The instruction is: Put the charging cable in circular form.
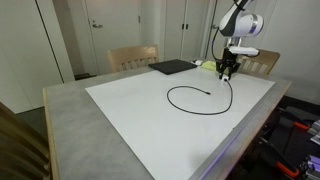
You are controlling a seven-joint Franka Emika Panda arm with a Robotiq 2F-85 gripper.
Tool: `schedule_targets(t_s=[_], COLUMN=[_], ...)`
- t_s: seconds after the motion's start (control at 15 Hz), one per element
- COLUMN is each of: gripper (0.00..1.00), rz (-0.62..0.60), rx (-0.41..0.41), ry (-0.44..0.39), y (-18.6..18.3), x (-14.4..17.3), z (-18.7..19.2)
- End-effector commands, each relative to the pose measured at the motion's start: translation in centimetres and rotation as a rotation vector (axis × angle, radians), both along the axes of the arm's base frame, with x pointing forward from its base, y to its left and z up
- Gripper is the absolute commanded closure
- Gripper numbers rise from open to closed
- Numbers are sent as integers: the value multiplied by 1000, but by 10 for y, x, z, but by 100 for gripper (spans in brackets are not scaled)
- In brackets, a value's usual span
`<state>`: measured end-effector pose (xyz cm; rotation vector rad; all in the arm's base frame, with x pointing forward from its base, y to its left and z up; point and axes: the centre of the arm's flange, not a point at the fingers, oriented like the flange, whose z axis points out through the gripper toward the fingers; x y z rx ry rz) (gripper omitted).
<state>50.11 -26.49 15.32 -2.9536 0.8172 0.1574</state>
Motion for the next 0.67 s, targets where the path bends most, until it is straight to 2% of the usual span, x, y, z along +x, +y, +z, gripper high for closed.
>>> schedule_targets(t_s=[0.0, 0.6], gripper=[73, 73], rz=[88, 273], rx=[-24, 9], ry=[-45, -75], y=[19, 63], x=[11, 38], z=[-2, 1])
